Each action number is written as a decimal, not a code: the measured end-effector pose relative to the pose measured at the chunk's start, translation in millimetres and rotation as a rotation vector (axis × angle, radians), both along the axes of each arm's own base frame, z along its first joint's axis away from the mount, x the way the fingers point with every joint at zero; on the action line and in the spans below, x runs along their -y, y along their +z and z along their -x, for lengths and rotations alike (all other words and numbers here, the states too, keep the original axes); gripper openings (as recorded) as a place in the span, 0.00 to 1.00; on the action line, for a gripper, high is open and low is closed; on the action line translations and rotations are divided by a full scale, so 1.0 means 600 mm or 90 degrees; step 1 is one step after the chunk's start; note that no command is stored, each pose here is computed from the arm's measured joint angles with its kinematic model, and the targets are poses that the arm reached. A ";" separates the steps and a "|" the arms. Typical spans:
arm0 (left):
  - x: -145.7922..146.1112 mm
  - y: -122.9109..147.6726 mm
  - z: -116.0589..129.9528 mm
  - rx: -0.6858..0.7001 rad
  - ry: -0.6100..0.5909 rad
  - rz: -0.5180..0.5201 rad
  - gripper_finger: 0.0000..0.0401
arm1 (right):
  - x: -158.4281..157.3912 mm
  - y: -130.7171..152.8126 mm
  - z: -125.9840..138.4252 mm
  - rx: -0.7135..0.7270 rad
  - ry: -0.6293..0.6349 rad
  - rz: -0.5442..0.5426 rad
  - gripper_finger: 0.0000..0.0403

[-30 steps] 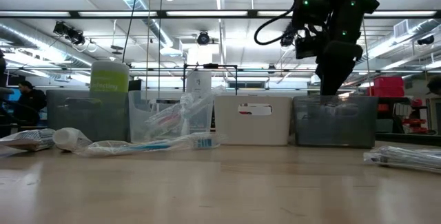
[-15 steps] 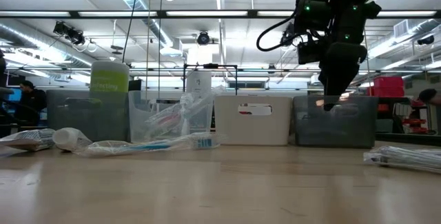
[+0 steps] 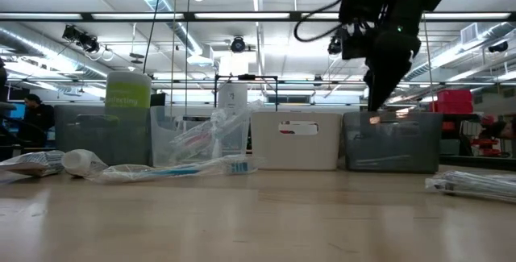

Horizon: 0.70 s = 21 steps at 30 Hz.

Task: Pick & Place Travel size toiletries
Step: Put the silver nail cutter into the right black bin

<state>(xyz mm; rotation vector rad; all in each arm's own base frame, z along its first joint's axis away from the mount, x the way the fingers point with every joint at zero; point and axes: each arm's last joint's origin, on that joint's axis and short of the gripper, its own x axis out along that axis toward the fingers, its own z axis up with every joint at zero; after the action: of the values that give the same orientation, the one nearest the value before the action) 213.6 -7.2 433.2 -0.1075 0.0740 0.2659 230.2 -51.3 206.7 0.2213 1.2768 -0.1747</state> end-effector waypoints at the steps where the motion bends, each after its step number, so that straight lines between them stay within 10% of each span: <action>1: 0.000 0.000 0.000 0.000 0.000 0.000 0.10 | -0.002 0.008 -0.003 0.011 0.005 0.003 0.51; 21: 0.000 0.000 0.000 0.000 0.000 0.006 0.10 | -0.143 0.070 -0.024 0.161 0.165 -0.019 0.33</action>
<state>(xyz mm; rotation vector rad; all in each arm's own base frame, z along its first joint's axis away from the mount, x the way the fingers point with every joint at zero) 213.6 -7.3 432.9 -0.1168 0.0755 0.2653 244.4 34.6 248.7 0.0980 1.0460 0.0928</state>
